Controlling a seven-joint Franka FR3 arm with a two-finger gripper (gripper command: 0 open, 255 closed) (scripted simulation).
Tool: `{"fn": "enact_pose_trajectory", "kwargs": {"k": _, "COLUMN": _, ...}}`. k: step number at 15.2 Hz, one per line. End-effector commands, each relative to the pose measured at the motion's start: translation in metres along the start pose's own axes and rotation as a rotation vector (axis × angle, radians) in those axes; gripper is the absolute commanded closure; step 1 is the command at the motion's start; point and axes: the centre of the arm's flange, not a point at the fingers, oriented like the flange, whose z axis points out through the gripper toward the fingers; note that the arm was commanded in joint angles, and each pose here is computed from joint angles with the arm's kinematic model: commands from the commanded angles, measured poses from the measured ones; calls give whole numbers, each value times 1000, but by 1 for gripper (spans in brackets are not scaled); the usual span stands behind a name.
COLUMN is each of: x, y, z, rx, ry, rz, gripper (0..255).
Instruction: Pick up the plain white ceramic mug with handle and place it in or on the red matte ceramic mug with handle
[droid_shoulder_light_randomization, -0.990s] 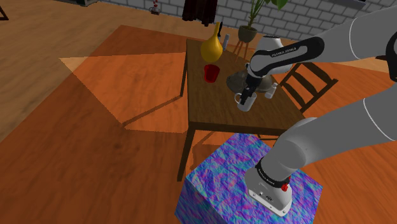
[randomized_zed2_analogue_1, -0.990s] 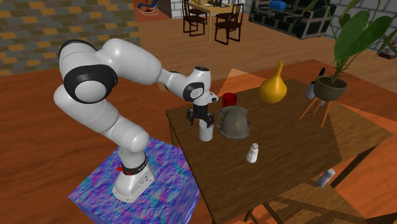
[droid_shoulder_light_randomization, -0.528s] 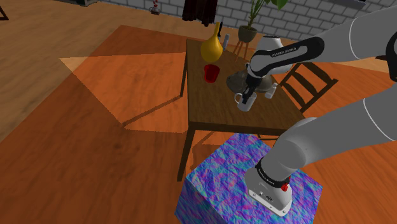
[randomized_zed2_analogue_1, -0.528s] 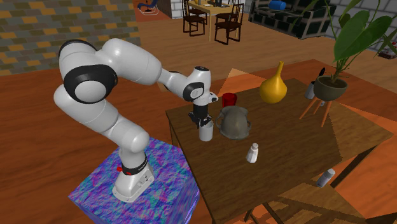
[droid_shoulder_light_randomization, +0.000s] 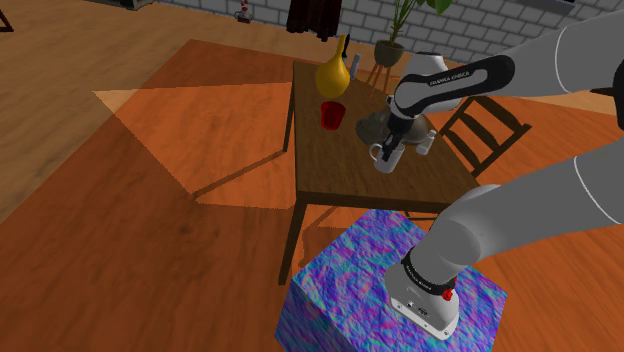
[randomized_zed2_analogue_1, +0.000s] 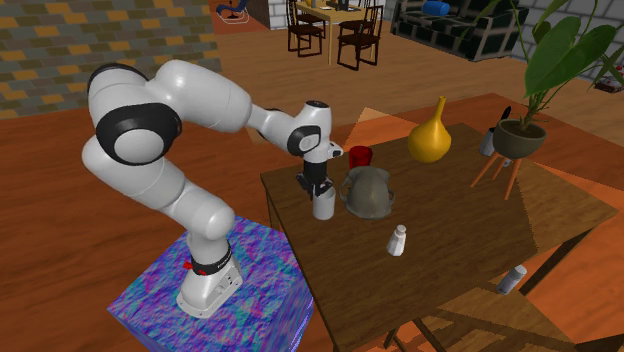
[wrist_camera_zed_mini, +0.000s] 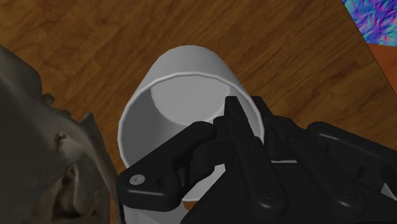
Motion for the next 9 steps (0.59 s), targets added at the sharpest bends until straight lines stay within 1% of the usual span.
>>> {"fn": "enact_pose_trajectory", "kwargs": {"k": 1, "x": -1, "y": 1, "z": -9, "rx": 0, "ry": 0, "rz": 0, "gripper": 255}}
{"fn": "enact_pose_trajectory", "kwargs": {"k": 9, "x": -4, "y": 1, "z": -51, "rx": 0, "ry": 0, "rz": 0, "gripper": 255}}
